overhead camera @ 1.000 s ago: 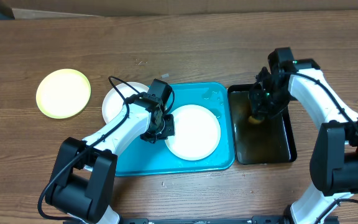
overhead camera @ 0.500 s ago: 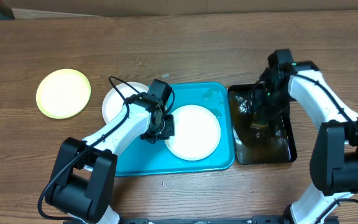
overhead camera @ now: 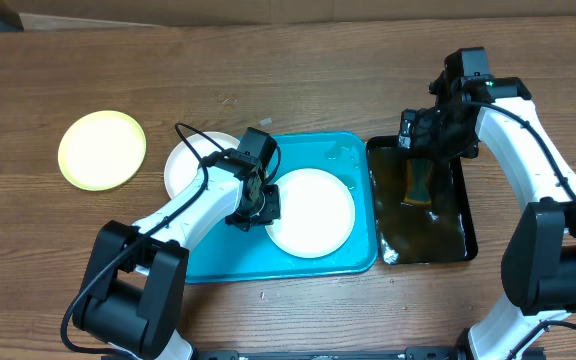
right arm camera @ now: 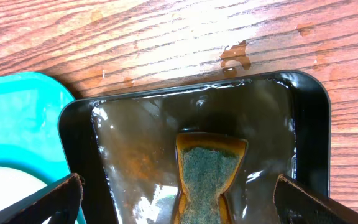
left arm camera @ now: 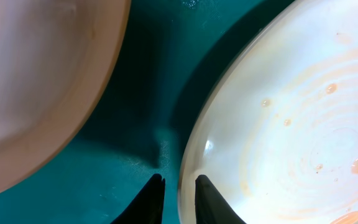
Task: Clean dirty plates on tray and stack at the side
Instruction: 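Return the sponge to the black water tray with the right gripper, then release the sponge and raise the right gripper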
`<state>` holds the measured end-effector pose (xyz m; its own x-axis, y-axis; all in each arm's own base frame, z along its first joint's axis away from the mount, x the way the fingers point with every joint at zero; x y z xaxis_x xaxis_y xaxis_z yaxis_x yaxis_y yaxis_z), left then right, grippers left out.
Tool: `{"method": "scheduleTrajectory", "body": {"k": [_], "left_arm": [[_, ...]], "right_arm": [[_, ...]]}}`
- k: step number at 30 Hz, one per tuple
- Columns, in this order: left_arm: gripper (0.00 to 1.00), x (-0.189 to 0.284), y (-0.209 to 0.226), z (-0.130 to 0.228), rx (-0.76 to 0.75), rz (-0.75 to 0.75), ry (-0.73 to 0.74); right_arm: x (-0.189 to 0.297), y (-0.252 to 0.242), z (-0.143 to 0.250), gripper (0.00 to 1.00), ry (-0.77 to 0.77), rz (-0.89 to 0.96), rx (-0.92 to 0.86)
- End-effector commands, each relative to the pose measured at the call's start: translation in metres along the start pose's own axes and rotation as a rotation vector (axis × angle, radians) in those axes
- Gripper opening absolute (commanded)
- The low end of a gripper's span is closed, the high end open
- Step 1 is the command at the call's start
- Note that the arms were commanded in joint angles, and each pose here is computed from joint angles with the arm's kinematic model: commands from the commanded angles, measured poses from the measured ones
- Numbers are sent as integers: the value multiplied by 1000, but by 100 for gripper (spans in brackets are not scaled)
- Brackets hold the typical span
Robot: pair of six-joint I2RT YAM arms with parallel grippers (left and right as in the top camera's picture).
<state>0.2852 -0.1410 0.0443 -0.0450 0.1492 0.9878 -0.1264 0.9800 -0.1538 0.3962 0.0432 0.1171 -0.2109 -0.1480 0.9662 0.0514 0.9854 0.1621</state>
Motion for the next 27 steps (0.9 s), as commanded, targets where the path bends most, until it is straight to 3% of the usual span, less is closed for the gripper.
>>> {"method": "scheduleTrajectory", "body": {"k": [1, 27], "left_arm": [[19, 0, -4, -1, -23, 6, 0], [19, 0, -4, -1, -42, 6, 0]], "right_arm": [[12, 1, -8, 100, -46, 0, 0], [12, 1, -8, 100, -46, 0, 0]]}}
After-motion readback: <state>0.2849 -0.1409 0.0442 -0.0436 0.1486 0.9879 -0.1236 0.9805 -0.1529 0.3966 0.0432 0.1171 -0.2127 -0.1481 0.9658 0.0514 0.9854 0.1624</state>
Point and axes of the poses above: each gripper's point midway between its finger pads, its own x axis back along the fingers, its own y axis along the line the jaws close on, z = x × y, the point moved 3 cm from there along x, back along the fingers, and after that the axes turned 3 degrees about x, right-handed, at the moved point
